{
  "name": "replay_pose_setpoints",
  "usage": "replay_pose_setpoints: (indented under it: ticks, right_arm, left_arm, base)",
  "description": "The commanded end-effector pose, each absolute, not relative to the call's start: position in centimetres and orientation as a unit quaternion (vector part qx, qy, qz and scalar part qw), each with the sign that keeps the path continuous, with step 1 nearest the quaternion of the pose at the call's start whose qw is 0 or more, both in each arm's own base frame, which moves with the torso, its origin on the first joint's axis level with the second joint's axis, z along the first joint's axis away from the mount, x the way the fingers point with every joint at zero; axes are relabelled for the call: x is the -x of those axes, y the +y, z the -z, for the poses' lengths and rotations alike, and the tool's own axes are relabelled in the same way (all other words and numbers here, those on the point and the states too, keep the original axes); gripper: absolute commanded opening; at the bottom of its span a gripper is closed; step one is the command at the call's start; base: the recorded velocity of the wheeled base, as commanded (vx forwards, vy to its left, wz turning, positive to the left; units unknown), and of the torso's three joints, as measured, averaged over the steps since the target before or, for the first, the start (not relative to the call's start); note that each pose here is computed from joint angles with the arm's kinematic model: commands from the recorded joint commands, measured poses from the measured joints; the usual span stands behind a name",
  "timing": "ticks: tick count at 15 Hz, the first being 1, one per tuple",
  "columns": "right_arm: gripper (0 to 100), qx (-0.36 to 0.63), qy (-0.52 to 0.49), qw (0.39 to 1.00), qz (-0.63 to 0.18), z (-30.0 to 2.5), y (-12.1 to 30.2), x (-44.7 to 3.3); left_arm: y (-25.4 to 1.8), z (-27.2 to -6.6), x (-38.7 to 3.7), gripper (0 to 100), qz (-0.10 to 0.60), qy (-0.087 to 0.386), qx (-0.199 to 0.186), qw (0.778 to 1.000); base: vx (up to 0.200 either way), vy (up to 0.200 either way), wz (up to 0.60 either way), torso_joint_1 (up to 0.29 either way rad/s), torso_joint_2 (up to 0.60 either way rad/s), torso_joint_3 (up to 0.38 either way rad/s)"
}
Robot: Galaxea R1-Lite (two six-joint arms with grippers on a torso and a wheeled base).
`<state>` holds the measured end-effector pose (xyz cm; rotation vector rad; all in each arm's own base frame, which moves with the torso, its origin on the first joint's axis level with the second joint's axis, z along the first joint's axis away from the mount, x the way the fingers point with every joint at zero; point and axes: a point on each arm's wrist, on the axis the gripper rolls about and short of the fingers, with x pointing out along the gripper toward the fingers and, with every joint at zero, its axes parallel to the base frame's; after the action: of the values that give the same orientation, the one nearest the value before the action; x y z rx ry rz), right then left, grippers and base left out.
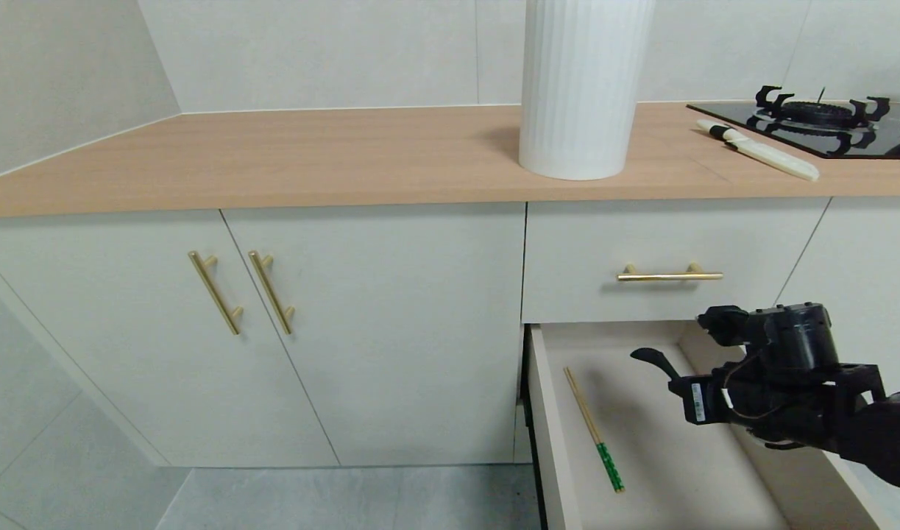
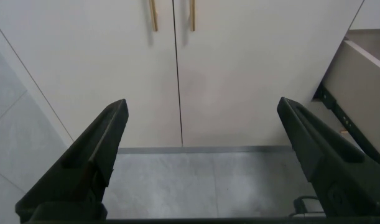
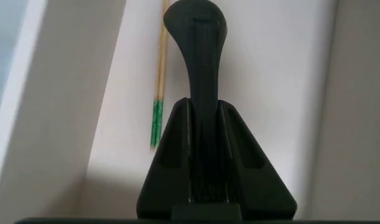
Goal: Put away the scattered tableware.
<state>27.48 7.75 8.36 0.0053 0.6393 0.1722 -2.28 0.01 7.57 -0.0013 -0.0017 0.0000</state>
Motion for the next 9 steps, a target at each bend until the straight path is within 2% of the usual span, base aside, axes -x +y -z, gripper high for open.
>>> replay_pose_setpoints:
  ticks: [1, 4, 9]
  right_arm:
    - [0, 0.009, 0.347, 0.936, -0.054, -3.6, 8.2, -28.7]
    - [0, 0.021, 0.336, 0.941, -0.028, -0.5, 8.9, -29.6]
    - [0, 0.03, 0.366, 0.93, -0.023, 2.5, 8.9, -29.8]
  left_arm:
    - [0.0, -7.6, 2.3, 100, 0.0, -0.001, 0.001, 1.0]
    - [0.0, -7.6, 2.3, 100, 0.0, -0.001, 0.001, 1.0]
    - [0.0, -7.6, 2.3, 100, 0.0, -0.001, 0.001, 1.0]
  base:
    - [0.0, 0.0, 0.0, 0.0, 0.0, 0.0]
    - [0.0, 0.0, 0.0, 0.0, 0.0, 0.0]
    - [0.0, 0.0, 0.0, 0.0, 0.0, 0.0]
